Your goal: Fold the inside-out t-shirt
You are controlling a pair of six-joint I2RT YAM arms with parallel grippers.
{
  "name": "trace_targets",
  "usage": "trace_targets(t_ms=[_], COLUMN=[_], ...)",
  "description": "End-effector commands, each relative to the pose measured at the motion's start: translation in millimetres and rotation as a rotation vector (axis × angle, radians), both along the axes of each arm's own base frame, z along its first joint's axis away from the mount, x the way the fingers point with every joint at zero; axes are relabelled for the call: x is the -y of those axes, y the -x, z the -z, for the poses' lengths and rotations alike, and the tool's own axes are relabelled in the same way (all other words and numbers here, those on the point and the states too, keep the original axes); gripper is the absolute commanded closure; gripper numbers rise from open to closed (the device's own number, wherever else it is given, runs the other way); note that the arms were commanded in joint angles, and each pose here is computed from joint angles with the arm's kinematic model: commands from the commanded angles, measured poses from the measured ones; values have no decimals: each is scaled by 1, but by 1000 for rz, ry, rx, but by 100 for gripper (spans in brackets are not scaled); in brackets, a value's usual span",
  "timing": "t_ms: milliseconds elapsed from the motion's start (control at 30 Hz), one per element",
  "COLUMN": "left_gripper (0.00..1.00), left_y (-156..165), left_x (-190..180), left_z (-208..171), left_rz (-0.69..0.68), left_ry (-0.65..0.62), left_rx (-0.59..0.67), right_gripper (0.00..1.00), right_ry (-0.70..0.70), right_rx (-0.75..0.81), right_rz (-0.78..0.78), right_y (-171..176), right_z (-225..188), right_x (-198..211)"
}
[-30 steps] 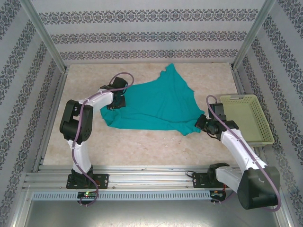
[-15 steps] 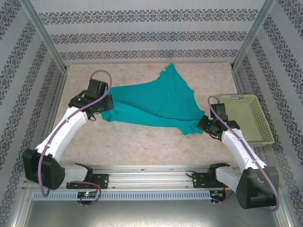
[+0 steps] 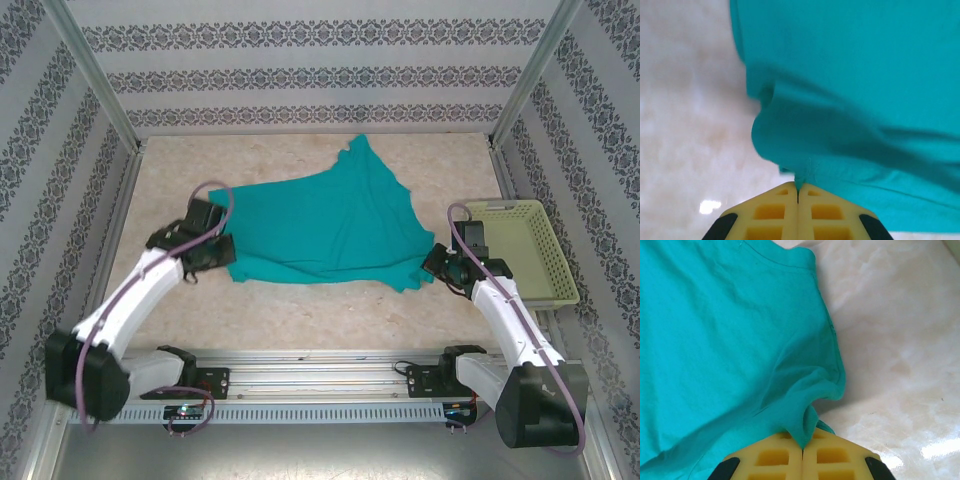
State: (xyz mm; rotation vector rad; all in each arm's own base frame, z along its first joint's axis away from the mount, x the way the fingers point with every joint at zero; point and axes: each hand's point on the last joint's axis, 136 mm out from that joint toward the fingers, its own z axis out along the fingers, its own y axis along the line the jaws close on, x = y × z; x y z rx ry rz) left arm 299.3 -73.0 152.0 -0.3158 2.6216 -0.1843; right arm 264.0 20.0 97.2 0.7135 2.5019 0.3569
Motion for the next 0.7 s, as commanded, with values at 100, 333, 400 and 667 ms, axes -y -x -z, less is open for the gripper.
trace_targets(t_ms=[100, 333, 400, 667], left_gripper=[100, 100, 100, 100], left_y=[-104, -134, -137, -131], left_x=[12, 30, 33, 58], left_z=[-117, 23, 38, -33], left_rz=[56, 69, 87, 220], left_ry=[-65, -52, -59, -40], left_rx=[425, -44, -98, 107], right_gripper=[100, 100, 100, 100], right_ry=[7, -35, -35, -22], right_rx=[116, 113, 108, 114], right_rz=[4, 6, 2, 10], right_y=[-13, -11, -10, -8], right_z=[-45, -41, -40, -43], right_x=[3, -3, -3, -1])
